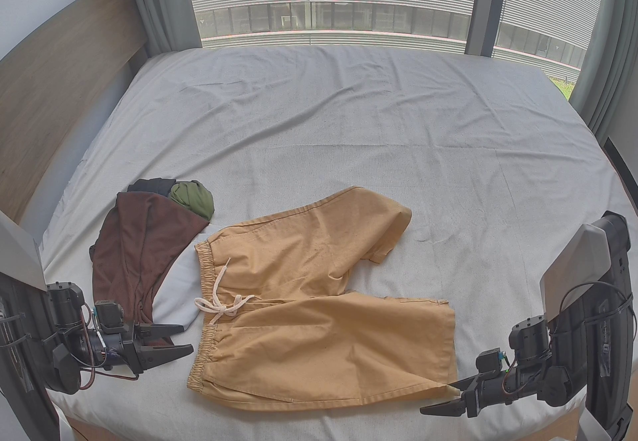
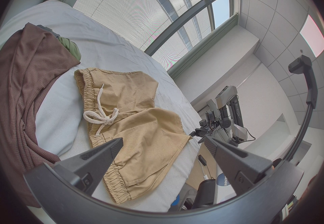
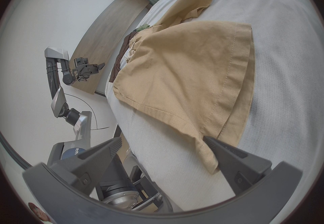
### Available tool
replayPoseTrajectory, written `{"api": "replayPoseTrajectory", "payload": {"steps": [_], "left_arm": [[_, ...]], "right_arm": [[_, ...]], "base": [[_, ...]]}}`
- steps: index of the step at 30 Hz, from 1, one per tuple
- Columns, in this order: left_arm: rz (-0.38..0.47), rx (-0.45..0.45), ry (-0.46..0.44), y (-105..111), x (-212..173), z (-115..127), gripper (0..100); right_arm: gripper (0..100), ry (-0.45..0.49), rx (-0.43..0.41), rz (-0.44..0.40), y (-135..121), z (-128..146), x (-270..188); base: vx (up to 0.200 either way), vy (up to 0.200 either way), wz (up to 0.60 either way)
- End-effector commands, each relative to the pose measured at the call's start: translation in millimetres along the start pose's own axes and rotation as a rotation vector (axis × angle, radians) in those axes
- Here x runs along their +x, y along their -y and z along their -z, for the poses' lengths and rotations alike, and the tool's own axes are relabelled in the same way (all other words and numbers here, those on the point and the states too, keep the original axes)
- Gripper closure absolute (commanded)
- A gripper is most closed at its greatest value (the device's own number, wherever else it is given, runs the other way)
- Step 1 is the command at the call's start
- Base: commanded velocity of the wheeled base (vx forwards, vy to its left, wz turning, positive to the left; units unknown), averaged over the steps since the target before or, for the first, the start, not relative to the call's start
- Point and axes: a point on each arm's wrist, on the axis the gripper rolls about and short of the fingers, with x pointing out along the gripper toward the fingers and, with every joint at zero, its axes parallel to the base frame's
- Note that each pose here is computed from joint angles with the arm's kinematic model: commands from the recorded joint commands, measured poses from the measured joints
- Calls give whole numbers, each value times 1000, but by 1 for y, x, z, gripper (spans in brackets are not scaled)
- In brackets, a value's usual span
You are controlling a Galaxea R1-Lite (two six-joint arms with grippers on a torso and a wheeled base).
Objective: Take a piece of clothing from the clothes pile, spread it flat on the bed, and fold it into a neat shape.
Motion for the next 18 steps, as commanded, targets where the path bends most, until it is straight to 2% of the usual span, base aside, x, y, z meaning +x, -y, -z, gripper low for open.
{"api": "replayPoseTrajectory", "payload": {"steps": [1, 5, 8, 14, 15, 17, 18], "left_arm": [[1, -1, -1, 0, 0, 0, 0], [2, -1, -1, 1, 0, 0, 0], [6, 9, 0, 1, 1, -2, 0], [16, 57, 15, 3, 3, -12, 0], [23, 85, 25, 4, 5, -18, 0], [33, 107, 36, 5, 7, -27, 0], [35, 107, 36, 5, 7, -27, 0]], "right_arm": [[0, -28, 16, -3, -2, 6, 0], [0, -37, 13, -4, -1, 8, 1], [0, -2, 2, -8, -1, 2, -4], [0, 189, -87, -43, -8, -30, -38], [0, 259, -134, -39, -13, -43, -48], [0, 339, -171, -40, -16, -60, -58], [0, 343, -170, -40, -16, -62, -58]], "base": [[0, 0, 0], [0, 0, 0], [0, 0, 0], [0, 0, 0], [0, 0, 0], [0, 0, 0], [0, 0, 0]]}}
